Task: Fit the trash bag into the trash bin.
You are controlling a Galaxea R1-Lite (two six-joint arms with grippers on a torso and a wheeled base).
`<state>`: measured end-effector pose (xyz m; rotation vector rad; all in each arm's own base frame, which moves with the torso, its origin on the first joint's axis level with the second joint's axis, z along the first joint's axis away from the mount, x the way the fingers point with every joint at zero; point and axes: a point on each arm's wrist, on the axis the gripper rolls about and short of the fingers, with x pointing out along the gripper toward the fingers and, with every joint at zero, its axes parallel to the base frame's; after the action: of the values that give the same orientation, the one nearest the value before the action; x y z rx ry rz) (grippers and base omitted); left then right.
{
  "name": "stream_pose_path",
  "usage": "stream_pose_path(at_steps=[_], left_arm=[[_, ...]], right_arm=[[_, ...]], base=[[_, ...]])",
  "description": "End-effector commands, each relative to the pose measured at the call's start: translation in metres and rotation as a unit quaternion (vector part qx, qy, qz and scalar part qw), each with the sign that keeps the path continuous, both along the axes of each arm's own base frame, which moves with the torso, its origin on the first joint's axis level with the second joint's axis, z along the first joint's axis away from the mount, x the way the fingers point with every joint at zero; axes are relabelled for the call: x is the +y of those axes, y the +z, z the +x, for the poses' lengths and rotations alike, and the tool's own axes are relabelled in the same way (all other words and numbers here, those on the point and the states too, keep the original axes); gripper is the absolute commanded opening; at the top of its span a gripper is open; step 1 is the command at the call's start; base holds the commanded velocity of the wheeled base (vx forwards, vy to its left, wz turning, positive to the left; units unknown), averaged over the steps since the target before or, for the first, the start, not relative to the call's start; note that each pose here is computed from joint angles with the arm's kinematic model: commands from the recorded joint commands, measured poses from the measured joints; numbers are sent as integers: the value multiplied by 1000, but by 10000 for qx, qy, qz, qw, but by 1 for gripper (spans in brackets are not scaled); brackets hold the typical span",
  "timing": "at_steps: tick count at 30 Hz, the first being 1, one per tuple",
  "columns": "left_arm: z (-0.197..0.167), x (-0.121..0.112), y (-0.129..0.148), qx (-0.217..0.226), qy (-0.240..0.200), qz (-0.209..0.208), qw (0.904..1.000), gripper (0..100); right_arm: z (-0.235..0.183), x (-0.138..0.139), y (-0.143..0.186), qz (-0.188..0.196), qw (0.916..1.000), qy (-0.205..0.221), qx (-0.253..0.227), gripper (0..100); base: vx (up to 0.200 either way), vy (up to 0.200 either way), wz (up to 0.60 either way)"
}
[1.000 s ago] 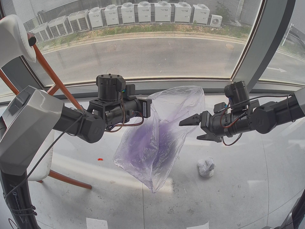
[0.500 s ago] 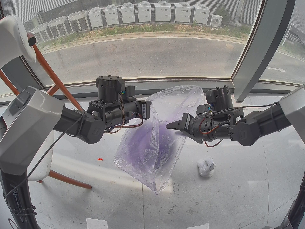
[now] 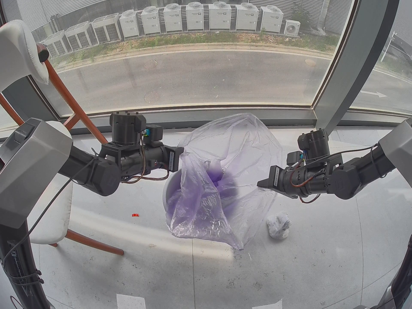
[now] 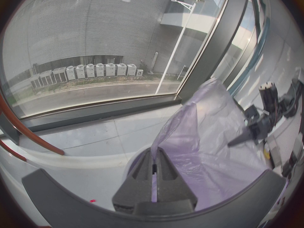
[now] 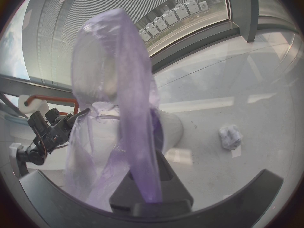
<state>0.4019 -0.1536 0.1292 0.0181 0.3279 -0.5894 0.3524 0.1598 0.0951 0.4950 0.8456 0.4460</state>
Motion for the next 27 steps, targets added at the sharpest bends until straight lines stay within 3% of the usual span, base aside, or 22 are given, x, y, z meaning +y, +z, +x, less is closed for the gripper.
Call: stream_pose_path(at_steps=[1, 5, 8, 15, 18, 23, 27], left_arm=[[-14, 13, -18, 154, -137, 478, 9986, 0], [-8, 37, -28, 43, -56, 936, 9956, 0], [0, 55, -33, -47, 20, 1189, 9929, 0], [7, 66, -51, 68, 154, 1275, 9917, 0], [14, 68, -58, -128, 238, 1245, 9919, 0], [31, 65, -75, -394, 301, 1195, 9916, 0], [34, 63, -67, -511, 323, 1137, 9917, 0]], right_arm=[[-8, -15, -18, -348, 9993, 84, 126, 0], [-1, -13, -38, -430, 9986, 108, 274, 0], [13, -8, -50, -378, 9992, 87, 112, 0], [22, 10, -65, -363, 9990, 252, 36, 0], [26, 15, -68, -354, 9990, 282, 13, 0], [48, 17, -67, -335, 9991, 75, -257, 0], [58, 4, -56, -300, 9986, -96, -425, 0]], base=[[0, 0, 0], [0, 0, 0], [0, 0, 0], [0, 0, 0], [0, 0, 0], [0, 0, 0], [0, 0, 0]])
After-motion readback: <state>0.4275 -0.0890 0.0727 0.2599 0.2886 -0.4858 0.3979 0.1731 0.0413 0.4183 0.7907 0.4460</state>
